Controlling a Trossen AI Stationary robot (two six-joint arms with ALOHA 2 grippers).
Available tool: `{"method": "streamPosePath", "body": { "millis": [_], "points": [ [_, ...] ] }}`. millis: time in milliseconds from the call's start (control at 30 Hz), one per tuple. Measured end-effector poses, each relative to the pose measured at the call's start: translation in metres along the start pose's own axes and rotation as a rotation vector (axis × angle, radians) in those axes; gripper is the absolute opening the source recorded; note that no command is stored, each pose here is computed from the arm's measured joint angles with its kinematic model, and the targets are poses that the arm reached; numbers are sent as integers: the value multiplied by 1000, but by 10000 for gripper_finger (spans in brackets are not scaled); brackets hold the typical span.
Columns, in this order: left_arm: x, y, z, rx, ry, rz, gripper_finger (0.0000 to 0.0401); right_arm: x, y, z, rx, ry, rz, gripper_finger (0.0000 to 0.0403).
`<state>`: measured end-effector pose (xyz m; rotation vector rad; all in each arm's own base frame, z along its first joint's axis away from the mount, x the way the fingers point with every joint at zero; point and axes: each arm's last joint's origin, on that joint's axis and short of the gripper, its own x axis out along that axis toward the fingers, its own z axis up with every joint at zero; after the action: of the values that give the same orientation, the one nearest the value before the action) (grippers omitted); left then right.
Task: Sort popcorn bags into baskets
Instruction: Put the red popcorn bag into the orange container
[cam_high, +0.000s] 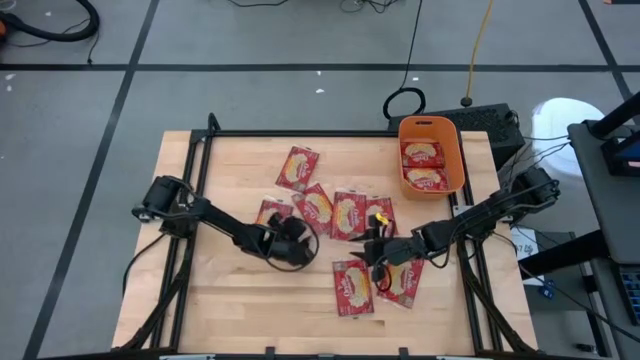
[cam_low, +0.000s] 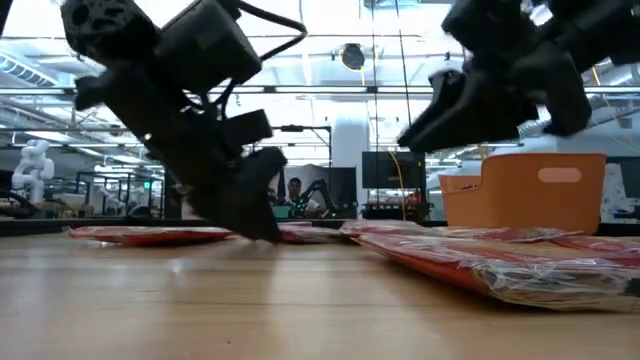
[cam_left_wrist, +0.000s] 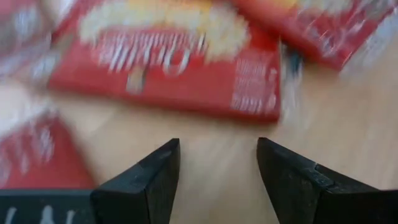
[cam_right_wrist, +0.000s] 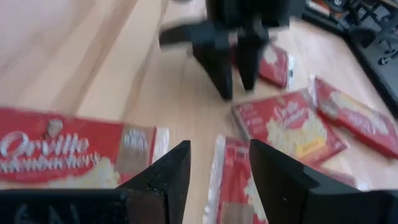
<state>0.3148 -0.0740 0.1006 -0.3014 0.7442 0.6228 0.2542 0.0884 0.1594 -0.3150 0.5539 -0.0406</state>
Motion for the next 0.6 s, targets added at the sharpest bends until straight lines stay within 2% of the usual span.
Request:
{"method": "streamPosePath", "body": {
  "millis": [133,333,600],
  "points": [
    [-23,0,-8,21,92,0,216,-1,0,-9,14,-5,-1,155],
    [-59,-4,-15,74,119,-24,216,-1,0,-13,29,-39,-3,155],
    [-85,3,-42,291,206,69,216,-2,0,-8,24,-86,-7,155]
  ]
}}
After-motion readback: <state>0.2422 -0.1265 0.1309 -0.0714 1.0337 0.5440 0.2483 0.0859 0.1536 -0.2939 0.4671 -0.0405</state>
